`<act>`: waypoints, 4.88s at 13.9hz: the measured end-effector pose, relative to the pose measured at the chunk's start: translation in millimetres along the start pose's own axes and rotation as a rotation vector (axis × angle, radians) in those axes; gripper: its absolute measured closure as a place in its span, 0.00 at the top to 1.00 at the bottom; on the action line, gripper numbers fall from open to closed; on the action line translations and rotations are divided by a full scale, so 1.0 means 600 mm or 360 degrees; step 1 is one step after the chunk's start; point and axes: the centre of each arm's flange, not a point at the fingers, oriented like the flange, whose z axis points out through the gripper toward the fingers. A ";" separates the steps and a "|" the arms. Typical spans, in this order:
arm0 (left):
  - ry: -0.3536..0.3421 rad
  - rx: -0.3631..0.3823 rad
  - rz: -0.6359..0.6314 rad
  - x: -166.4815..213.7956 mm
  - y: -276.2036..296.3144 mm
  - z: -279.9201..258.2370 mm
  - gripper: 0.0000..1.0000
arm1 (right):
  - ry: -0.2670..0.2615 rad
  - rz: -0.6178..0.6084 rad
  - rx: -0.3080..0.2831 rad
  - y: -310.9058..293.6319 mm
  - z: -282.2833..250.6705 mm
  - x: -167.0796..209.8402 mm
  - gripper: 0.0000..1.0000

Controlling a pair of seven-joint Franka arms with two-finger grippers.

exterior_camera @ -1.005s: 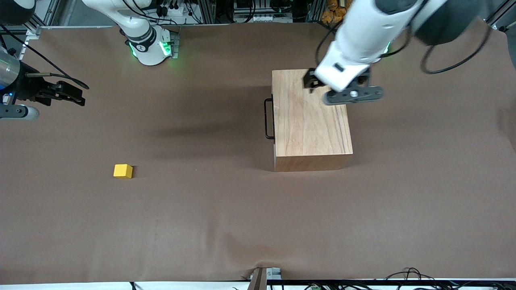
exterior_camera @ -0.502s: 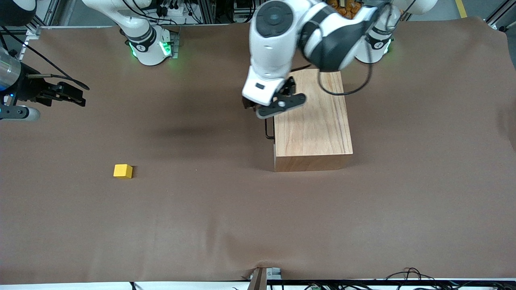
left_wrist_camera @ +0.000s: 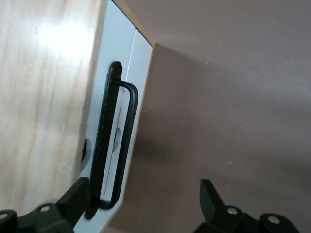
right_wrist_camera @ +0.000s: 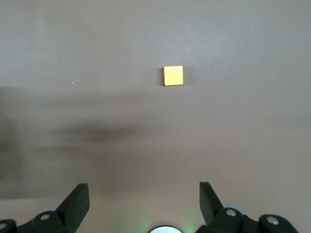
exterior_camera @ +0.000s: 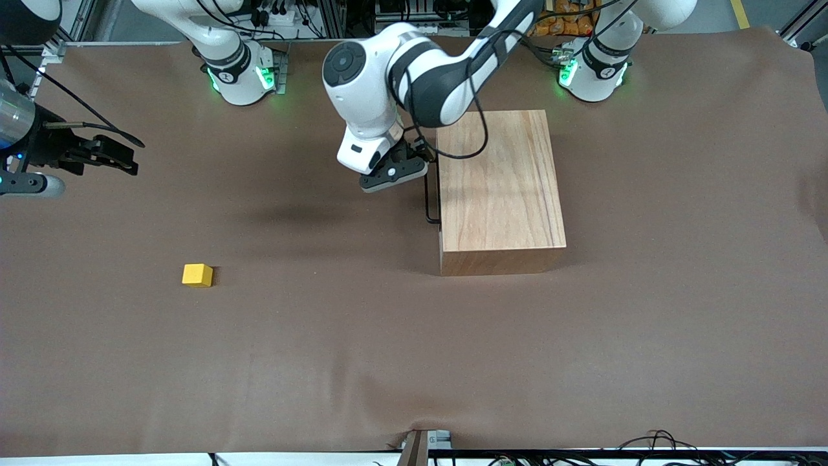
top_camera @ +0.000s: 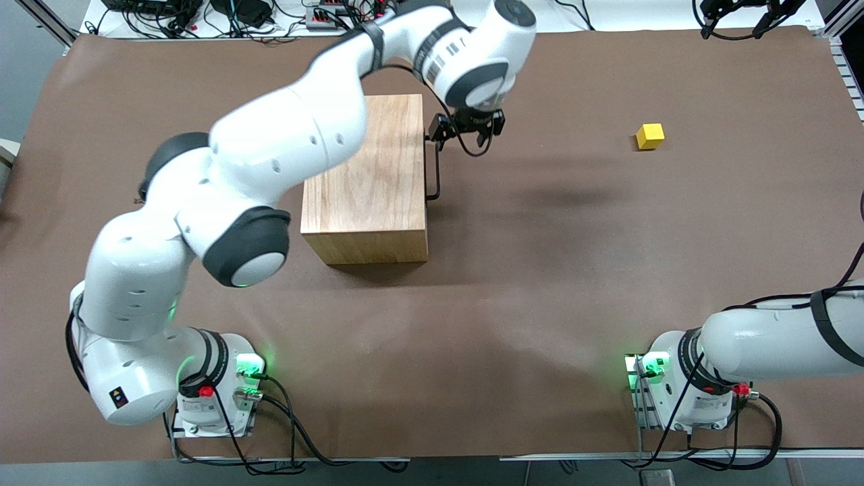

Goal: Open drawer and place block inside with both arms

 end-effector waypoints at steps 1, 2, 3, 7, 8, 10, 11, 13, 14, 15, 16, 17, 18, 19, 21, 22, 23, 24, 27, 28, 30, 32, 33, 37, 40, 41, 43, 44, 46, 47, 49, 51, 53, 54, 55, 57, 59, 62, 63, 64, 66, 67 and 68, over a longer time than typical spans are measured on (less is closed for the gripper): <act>0.0030 0.0060 0.0037 -0.007 0.005 0.019 1.00 | 0.0002 0.0000 0.0000 0.000 0.000 0.000 1.00; 0.0046 0.0129 0.0087 -0.015 0.008 0.038 1.00 | 0.0006 0.0000 0.0000 0.000 -0.001 0.001 1.00; 0.0054 0.0180 0.0135 -0.021 0.012 0.054 1.00 | 0.0012 0.0000 0.0001 0.000 -0.001 0.001 1.00; 0.0060 0.0256 0.0205 -0.026 0.022 0.099 1.00 | 0.0049 0.0000 0.0002 0.000 -0.005 0.005 1.00; 0.0060 0.0260 0.0208 -0.025 0.023 0.102 1.00 | 0.0049 0.0001 0.0002 0.001 -0.005 0.005 1.00; 0.0060 0.0266 0.0209 -0.025 0.025 0.109 1.00 | 0.0048 0.0005 0.0003 0.003 -0.005 0.005 1.00; 0.0059 0.0271 0.0211 -0.025 0.027 0.115 1.00 | 0.0047 0.0006 0.0003 0.003 -0.005 0.005 1.00; 0.0064 0.0270 0.0221 -0.026 0.032 0.128 1.00 | 0.0050 0.0002 0.0003 0.001 -0.005 0.006 1.00; 0.0067 0.0273 0.0233 -0.026 0.035 0.134 1.00 | 0.0056 -0.0001 0.0002 0.000 -0.006 0.006 1.00; 0.0069 0.0275 0.0246 -0.026 0.037 0.139 1.00 | 0.0063 0.0000 0.0002 0.000 -0.008 0.006 1.00; 0.0075 0.0269 0.0254 -0.026 0.039 0.143 1.00 | 0.0073 0.0006 0.0003 0.002 -0.012 0.006 1.00; 0.0084 0.0253 0.0259 -0.026 0.043 0.145 1.00 | 0.0082 0.0019 0.0005 0.008 -0.016 0.007 1.00; 0.0094 0.0233 0.0262 -0.025 0.046 0.145 1.00 | 0.0090 0.0038 0.0007 0.020 -0.018 0.008 1.00; 0.0101 0.0222 0.0265 -0.025 0.049 0.147 1.00 | 0.0106 0.0061 0.0010 0.033 -0.020 0.010 1.00; 0.0107 0.0226 0.0268 -0.025 0.051 0.153 1.00 | 0.0158 0.0087 0.0014 0.049 -0.026 0.016 1.00; 0.0109 0.0229 0.0270 -0.024 0.052 0.157 1.00 | 0.0178 0.0087 0.0015 0.049 -0.029 0.019 1.00; 0.0112 0.0226 0.0271 -0.024 0.053 0.159 1.00 | 0.0189 0.0082 0.0015 0.047 -0.030 0.022 1.00; 0.0118 0.0212 0.0274 -0.024 0.055 0.159 1.00 | 0.0191 0.0078 0.0015 0.044 -0.027 0.025 1.00; 0.0136 0.0158 0.0291 -0.032 0.065 0.154 1.00 | 0.0201 0.0075 0.0016 0.042 -0.012 0.043 1.00; 0.0142 0.0143 0.0296 -0.035 0.068 0.152 1.00 | 0.0218 0.0074 0.0016 0.042 -0.010 0.049 1.00; 0.0155 0.0100 0.0310 -0.041 0.076 0.147 1.00 | 0.0235 0.0073 0.0017 0.041 -0.001 0.061 1.00; 0.0172 0.0046 0.0318 -0.046 0.084 0.142 1.00 | 0.0231 0.0059 0.0017 0.034 0.021 0.081 1.00; 0.0182 0.0017 0.0316 -0.046 0.088 0.139 1.00 | 0.0224 0.0044 0.0015 0.025 0.036 0.093 1.00; 0.0198 -0.0045 0.0321 -0.052 0.097 0.132 1.00 | 0.0168 0.0011 0.0012 0.003 0.078 0.117 1.00; 0.0213 -0.0103 0.0323 -0.056 0.105 0.121 1.00 | 0.0093 0.0024 0.0009 0.009 0.128 0.142 1.00; 0.0214 -0.0111 0.0321 -0.056 0.106 0.118 1.00 | 0.0087 0.0031 0.0009 0.013 0.138 0.148 1.00; 0.0216 -0.0134 0.0318 -0.056 0.108 0.113 1.00 | 0.0080 0.0059 0.0011 0.029 0.147 0.154 1.00; 0.0219 -0.0146 0.0318 -0.056 0.109 0.112 1.00 | 0.0070 0.0083 0.0015 0.044 0.153 0.157 1.00; 0.0222 -0.0160 0.0319 -0.057 0.111 0.110 1.00 | 0.0040 0.0117 0.0026 0.067 0.172 0.165 1.00; 0.0223 -0.0163 0.0319 -0.057 0.111 0.110 1.00 | 0.0031 0.0122 0.0027 0.071 0.179 0.168 1.00; 0.0228 -0.0178 0.0320 -0.058 0.114 0.110 1.00 | 0.0026 0.0118 0.0027 0.068 0.185 0.170 1.00; 0.0231 -0.0198 0.0325 -0.060 0.117 0.109 1.00 | 0.0031 0.0115 0.0028 0.066 0.182 0.171 1.00; 0.0239 -0.0242 0.0337 -0.067 0.124 0.105 1.00 | 0.0034 0.0113 0.0028 0.065 0.181 0.171 1.00; 0.0243 -0.0267 0.0343 -0.071 0.127 0.103 1.00 | 0.0034 0.0113 0.0028 0.065 0.181 0.171 1.00; 0.0243 -0.0289 0.0344 -0.073 0.131 0.103 1.00 | 0.0034 0.0113 0.0028 0.065 0.181 0.171 1.00; 0.0241 -0.0315 0.0338 -0.072 0.133 0.101 1.00 | 0.0041 0.0112 0.0029 0.064 0.180 0.172 1.00; 0.0247 -0.0349 0.0336 -0.072 0.136 0.098 1.00 | 0.0104 0.0120 0.0031 0.068 0.182 0.182 1.00; 0.0259 -0.0449 0.0341 -0.080 0.147 0.089 1.00 | 0.0135 0.0126 0.0040 0.071 0.227 0.211 1.00; 0.0262 -0.0472 0.0345 -0.084 0.150 0.086 1.00 | 0.0102 0.0116 0.0040 0.065 0.252 0.218 1.00; 0.0262 -0.0486 0.0345 -0.086 0.152 0.084 1.00 | 0.0057 0.0104 0.0038 0.057 0.283 0.225 1.00; 0.0255 -0.0497 0.0300 -0.087 0.152 0.078 1.00 | -0.0013 0.0089 0.0015 0.051 0.359 0.242 1.00; 0.0246 -0.0493 0.0274 -0.087 0.149 0.063 1.00 | -0.0022 0.0084 0.0012 0.058 0.396 0.253 1.00; 0.0239 -0.0485 0.0254 -0.086 0.140 0.034 1.00 | -0.0030 0.0046 0.0012 0.066 0.426 0.262 1.00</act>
